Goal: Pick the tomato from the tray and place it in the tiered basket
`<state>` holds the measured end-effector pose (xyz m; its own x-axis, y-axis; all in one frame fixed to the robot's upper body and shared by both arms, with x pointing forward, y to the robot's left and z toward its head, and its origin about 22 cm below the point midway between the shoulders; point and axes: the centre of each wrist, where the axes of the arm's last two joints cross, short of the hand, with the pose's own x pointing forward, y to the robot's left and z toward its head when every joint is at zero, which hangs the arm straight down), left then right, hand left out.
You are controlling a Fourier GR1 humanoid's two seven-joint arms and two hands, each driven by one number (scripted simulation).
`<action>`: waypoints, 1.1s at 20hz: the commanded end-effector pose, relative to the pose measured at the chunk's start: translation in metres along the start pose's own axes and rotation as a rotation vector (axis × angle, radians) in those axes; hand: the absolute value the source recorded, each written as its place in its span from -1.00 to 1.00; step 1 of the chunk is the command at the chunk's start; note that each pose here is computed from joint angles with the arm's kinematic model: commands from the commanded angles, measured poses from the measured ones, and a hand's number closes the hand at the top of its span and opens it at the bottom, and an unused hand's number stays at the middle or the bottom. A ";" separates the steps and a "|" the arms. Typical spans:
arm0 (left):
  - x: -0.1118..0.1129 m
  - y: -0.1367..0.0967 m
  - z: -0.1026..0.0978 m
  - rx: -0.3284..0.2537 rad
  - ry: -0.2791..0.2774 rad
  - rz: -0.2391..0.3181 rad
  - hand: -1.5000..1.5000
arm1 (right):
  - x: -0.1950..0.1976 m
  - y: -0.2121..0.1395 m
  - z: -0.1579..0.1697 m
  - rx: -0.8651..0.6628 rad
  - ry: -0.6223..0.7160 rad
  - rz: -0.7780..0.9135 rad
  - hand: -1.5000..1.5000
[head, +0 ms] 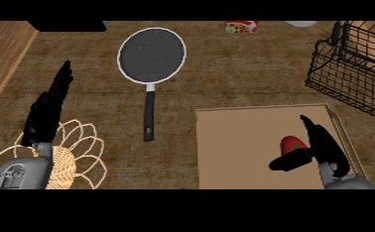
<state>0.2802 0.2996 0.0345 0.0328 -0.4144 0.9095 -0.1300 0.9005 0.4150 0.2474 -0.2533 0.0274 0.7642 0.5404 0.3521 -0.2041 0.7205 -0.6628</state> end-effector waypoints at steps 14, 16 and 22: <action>0.001 0.007 0.003 -0.012 -0.005 0.017 0.00 | 0.028 0.016 0.006 0.074 -0.044 0.020 1.00; -0.016 -0.015 0.006 -0.009 0.004 0.003 0.00 | 0.022 0.007 0.015 0.055 -0.089 -0.020 1.00; 0.010 -0.005 -0.004 -0.026 -0.029 0.000 0.00 | 0.120 0.015 0.020 -0.163 -0.220 0.061 1.00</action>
<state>0.2783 0.2936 0.0333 0.0247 -0.4099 0.9118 -0.1154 0.9048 0.4099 0.2849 -0.2061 0.0494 0.6306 0.6453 0.4313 -0.2034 0.6736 -0.7105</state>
